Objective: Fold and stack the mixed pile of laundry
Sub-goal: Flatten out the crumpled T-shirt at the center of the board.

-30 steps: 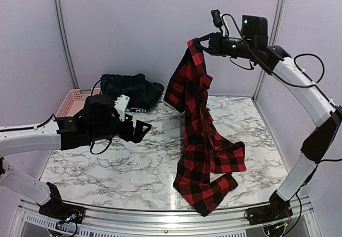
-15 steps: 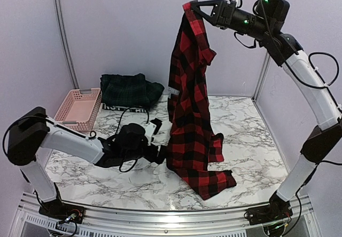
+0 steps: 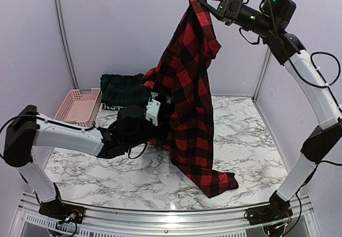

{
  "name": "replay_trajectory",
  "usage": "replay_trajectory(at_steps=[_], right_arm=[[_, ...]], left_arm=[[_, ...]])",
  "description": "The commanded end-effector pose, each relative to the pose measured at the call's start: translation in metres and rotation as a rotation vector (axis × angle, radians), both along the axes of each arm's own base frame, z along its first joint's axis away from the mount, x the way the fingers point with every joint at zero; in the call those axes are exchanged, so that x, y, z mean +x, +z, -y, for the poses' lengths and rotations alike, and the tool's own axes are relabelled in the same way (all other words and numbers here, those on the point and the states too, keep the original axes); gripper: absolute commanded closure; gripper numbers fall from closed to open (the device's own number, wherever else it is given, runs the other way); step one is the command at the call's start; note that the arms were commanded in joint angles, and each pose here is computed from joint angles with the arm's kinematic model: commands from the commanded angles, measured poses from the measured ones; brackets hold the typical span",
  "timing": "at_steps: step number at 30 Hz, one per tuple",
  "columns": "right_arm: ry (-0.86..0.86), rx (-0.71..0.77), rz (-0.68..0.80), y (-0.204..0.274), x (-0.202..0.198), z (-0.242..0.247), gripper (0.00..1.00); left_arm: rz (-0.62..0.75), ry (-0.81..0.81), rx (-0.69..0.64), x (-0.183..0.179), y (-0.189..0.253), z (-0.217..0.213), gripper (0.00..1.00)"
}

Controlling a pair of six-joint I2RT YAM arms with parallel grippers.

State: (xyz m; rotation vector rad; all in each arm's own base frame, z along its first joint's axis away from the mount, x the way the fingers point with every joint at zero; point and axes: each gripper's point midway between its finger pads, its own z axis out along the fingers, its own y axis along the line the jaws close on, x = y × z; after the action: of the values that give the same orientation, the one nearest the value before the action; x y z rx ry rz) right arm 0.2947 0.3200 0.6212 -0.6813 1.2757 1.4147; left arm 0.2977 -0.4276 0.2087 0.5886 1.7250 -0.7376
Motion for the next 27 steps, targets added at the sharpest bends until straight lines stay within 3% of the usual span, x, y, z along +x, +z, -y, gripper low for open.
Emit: replay_trajectory(at_steps=[1, 6, 10, 11, 12, 13, 16, 27], right_arm=[[-0.153, 0.053, 0.035, 0.022, -0.005, 0.067, 1.00], [-0.232, -0.039, -0.127, -0.057, 0.015, 0.086, 1.00], [-0.267, -0.125, -0.246, -0.124, 0.020, 0.100, 1.00], [-0.270, -0.133, -0.261, -0.133, 0.020, 0.103, 1.00], [-0.271, -0.142, -0.273, -0.141, 0.019, 0.104, 1.00], [-0.274, -0.148, -0.275, -0.144, 0.019, 0.105, 1.00], [-0.274, -0.157, -0.283, -0.148, 0.020, 0.104, 1.00], [-0.288, -0.156, -0.275, -0.137, 0.020, 0.106, 1.00]], left_arm=[[0.115, 0.071, 0.046, -0.011, 0.071, -0.063, 1.00], [0.127, 0.036, 0.234, -0.047, 0.090, -0.115, 1.00], [0.024, 0.023, 0.337, -0.068, 0.055, -0.141, 0.96], [-0.013, 0.039, 0.344, -0.068, 0.042, -0.144, 0.75], [-0.043, 0.051, 0.347, -0.067, 0.028, -0.144, 0.46], [-0.065, 0.060, 0.351, -0.065, 0.015, -0.142, 0.30], [-0.093, 0.041, 0.332, -0.054, -0.019, -0.115, 0.10], [-0.132, -0.138, 0.646, -0.012, -0.140, -0.007, 0.03]])
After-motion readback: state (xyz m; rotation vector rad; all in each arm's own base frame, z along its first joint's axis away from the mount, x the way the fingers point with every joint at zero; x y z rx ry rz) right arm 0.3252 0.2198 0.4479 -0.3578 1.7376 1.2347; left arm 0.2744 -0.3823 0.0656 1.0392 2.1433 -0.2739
